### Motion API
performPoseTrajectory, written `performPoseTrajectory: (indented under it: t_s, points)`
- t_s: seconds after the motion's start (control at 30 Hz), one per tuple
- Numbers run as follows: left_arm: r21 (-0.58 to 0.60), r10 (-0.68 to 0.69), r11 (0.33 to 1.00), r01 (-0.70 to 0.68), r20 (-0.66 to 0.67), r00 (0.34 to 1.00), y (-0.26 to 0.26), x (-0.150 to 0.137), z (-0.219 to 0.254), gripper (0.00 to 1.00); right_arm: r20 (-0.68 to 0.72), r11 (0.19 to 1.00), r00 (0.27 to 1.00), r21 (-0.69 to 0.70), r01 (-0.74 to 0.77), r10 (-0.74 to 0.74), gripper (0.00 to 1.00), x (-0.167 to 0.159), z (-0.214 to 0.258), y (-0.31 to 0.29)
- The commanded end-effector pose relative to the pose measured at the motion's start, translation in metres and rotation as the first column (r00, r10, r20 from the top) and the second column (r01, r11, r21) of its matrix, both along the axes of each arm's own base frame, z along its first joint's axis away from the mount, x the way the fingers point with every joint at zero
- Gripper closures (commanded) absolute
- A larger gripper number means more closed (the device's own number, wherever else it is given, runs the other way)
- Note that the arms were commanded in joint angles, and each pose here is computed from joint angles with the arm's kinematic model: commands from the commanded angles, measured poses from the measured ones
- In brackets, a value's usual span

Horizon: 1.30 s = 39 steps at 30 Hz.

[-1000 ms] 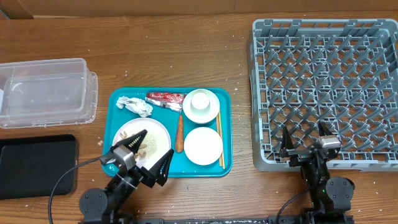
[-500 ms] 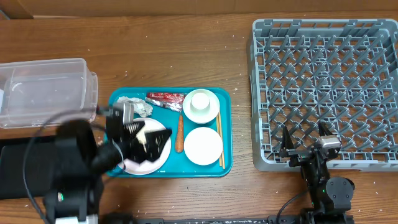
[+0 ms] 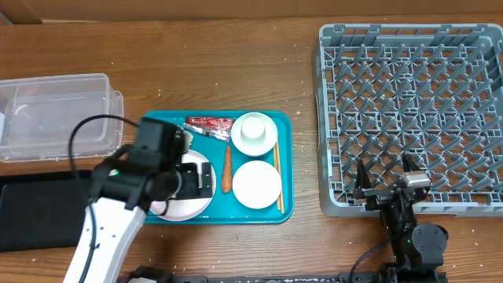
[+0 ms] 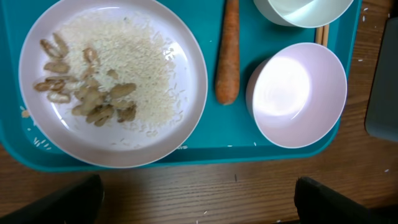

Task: Sort waste into correct bins and load items into the dishwasher
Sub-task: 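Reach the left gripper to the white rice plate and grasp its rim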

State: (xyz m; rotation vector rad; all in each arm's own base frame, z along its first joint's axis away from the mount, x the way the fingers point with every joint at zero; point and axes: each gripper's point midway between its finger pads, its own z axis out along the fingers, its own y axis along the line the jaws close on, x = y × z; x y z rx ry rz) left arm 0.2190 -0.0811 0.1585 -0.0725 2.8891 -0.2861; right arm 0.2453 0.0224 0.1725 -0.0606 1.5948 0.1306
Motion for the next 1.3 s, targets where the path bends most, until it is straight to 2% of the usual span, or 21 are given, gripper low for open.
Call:
performPoseTrajectory:
  t_s: [0.0, 0.13, 0.23, 0.33, 0.37, 0.57, 0.83, 1.07, 1.27]
  points:
    - [0.012, 0.006, 1.0, -0.005, -0.045, 0.999, -0.012, 0.001, -0.011, 0.0, 0.007, 1.0, 1.0, 0.004, -0.001, 0.001, 0.0, 0.0, -0.001, 0.0]
    - [0.064, -0.032, 0.997, 0.041, -0.139, 0.99, -0.016, -0.002, -0.035, 0.0, 0.007, 1.0, 1.0, 0.004, -0.001, 0.001, 0.0, 0.0, -0.001, 0.0]
    - [0.171, -0.003, 0.985, 0.035, -0.188, 0.982, -0.005, 0.002, -0.053, 0.0, 0.007, 1.0, 1.0, 0.004, -0.001, 0.001, 0.0, 0.0, -0.001, 0.0]
    - [0.253, 0.045, 0.967, 0.016, -0.235, 0.971, 0.003, 0.003, -0.069, 0.21, 0.007, 1.0, 1.0, 0.004, -0.001, 0.001, 0.0, 0.0, -0.001, 0.0]
    - [0.264, 0.045, 0.964, 0.026, -0.259, 0.965, 0.001, 0.002, -0.075, 0.25, 0.007, 1.0, 1.0, 0.004, -0.001, 0.001, 0.0, 0.0, -0.001, 0.0]
    - [0.308, 0.049, 0.95, 0.056, -0.321, 0.946, -0.009, -0.004, -0.095, 0.25, 0.007, 1.0, 1.0, 0.004, -0.001, 0.001, 0.0, 0.0, -0.001, 0.0]
    - [0.464, 0.096, 0.885, 0.045, -0.274, 0.957, -0.004, 0.0, -0.107, 0.24, 0.007, 1.0, 1.0, 0.004, -0.001, 0.001, 0.0, 0.0, -0.001, 0.0]
    - [0.483, 0.109, 0.874, 0.053, -0.3, 0.948, -0.007, 0.001, -0.124, 0.33, 0.007, 1.0, 1.0, 0.004, -0.001, 0.001, 0.0, 0.0, -0.001, 0.0]
    - [0.472, 0.074, 0.877, 0.094, -0.324, 0.943, -0.016, 0.0, -0.135, 0.34, 0.007, 1.0, 1.0, 0.004, -0.001, 0.001, 0.0, 0.0, -0.001, 0.0]
